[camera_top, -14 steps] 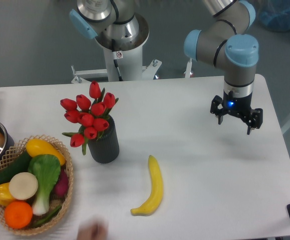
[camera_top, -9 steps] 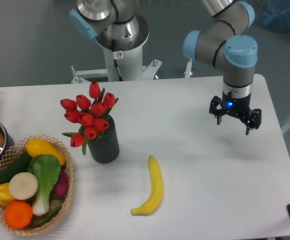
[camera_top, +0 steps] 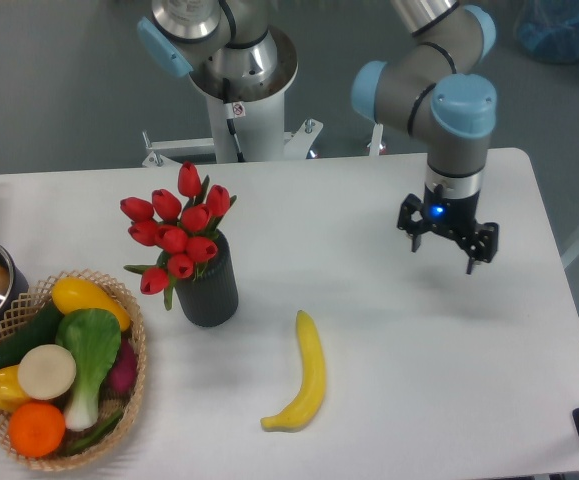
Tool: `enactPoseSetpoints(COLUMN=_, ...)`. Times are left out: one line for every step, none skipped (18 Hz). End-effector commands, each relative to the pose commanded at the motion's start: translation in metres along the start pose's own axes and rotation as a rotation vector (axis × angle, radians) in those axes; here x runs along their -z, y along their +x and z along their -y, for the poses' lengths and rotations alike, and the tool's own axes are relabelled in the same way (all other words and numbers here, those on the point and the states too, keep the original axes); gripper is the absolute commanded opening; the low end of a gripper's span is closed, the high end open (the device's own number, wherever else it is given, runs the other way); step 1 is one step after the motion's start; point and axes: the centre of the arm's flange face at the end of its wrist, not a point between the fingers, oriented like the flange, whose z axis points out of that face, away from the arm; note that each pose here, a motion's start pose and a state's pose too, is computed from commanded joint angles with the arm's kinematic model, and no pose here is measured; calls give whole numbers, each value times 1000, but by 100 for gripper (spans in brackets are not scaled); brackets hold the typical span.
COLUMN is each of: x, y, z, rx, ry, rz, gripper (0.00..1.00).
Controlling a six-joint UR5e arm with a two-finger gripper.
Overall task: Pick up the flowers from the vase
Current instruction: 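Move the open gripper toward the red tulips in the black vase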
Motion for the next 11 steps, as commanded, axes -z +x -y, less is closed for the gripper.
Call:
enactPoseSetpoints(x=5, y=9, z=-1, rx=11, ry=50, rz=-8, gripper=100)
enactPoseSetpoints(x=8, y=21, z=3, rx=16, ry=101, rz=-22, gripper=100)
enactPoseSetpoints(x=10, y=32, z=6, rx=23, ry=148, rz=-33, gripper=100)
enactPoseSetpoints(x=12, y=43, z=10, rx=28, ry=193, rz=-48, gripper=100)
enactPoseSetpoints(x=11, y=53, z=14, rx=31, ry=237, rz=-67, gripper=100)
enactPoseSetpoints(x=13, y=62, z=19, rx=34, ry=288, rz=-81, gripper=100)
enactPoseSetpoints(x=13, y=70, z=21, rx=41, ry=342, rz=-99, gripper=100)
enactPoseSetpoints(x=12, y=80, z=25, rx=47, ry=399, rz=-119, gripper=100)
enactPoseSetpoints(x=12, y=88, z=29, rx=53, ry=464, rz=-139, gripper=100)
enactPoseSetpoints(x=11, y=99, z=32, rx=61, ry=524, rz=-164, gripper=100)
enactPoseSetpoints(x=10, y=108, z=34, rx=69, ry=577, rz=-184, gripper=100)
